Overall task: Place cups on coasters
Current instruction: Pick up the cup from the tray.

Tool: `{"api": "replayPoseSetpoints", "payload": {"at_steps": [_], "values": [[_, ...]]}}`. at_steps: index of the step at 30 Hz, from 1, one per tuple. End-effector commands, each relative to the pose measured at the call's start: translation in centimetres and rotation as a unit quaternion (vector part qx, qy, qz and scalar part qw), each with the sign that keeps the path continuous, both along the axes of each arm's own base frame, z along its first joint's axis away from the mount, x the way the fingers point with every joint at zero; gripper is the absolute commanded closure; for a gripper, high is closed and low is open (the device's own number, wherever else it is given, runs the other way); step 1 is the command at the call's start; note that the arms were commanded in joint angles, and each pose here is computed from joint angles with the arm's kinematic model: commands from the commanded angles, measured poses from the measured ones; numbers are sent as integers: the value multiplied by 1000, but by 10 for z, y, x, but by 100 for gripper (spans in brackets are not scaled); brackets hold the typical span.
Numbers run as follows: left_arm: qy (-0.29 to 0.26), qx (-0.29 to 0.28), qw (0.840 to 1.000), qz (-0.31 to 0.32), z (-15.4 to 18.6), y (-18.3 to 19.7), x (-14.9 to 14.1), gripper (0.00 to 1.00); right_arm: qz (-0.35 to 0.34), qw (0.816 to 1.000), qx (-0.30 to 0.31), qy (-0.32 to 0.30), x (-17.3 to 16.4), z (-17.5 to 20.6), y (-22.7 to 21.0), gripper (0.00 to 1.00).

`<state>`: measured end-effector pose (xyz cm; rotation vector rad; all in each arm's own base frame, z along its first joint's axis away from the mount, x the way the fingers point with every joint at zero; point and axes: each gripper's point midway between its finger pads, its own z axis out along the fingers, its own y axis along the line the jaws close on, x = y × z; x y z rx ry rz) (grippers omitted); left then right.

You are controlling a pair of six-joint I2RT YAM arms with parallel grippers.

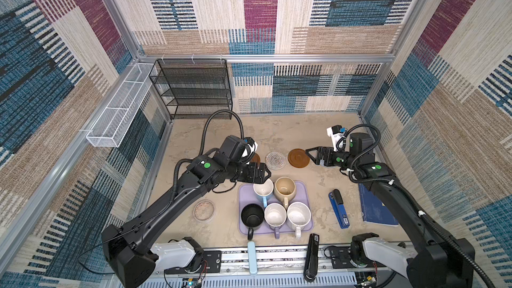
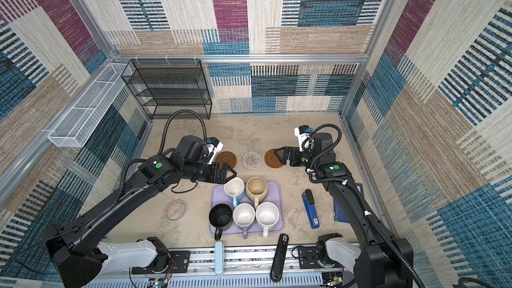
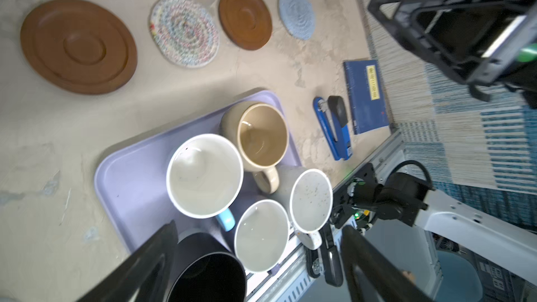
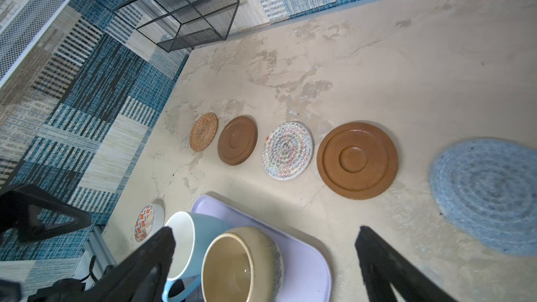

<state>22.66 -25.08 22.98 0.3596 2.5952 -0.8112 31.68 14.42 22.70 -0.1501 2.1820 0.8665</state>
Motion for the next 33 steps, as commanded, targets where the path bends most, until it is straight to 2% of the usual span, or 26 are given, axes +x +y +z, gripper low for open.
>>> {"api": "replayPoseSetpoints", "payload": {"at_steps": [1, 11, 16, 22, 26, 33], "values": [[36, 44, 998, 5, -26, 7, -15, 12, 20, 1000, 17, 6, -13, -3, 13, 0], [24, 172, 985, 20, -74, -2, -32, 15, 23, 999, 8, 30, -28, -30, 22, 0], [31, 217, 975, 23, -99, -7, -31, 21, 29, 999, 11, 31, -29, -32, 26, 0], [27, 231, 972, 34, -108, -10, -24, 30, 28, 999, -1, 36, -31, -40, 23, 0], [33, 239, 970, 39, -116, -11, -24, 32, 33, 999, 0, 43, -33, -45, 25, 0], [28, 244, 968, 51, -123, -8, -22, 41, 31, 999, 1, 33, -32, -38, 25, 1]]}}
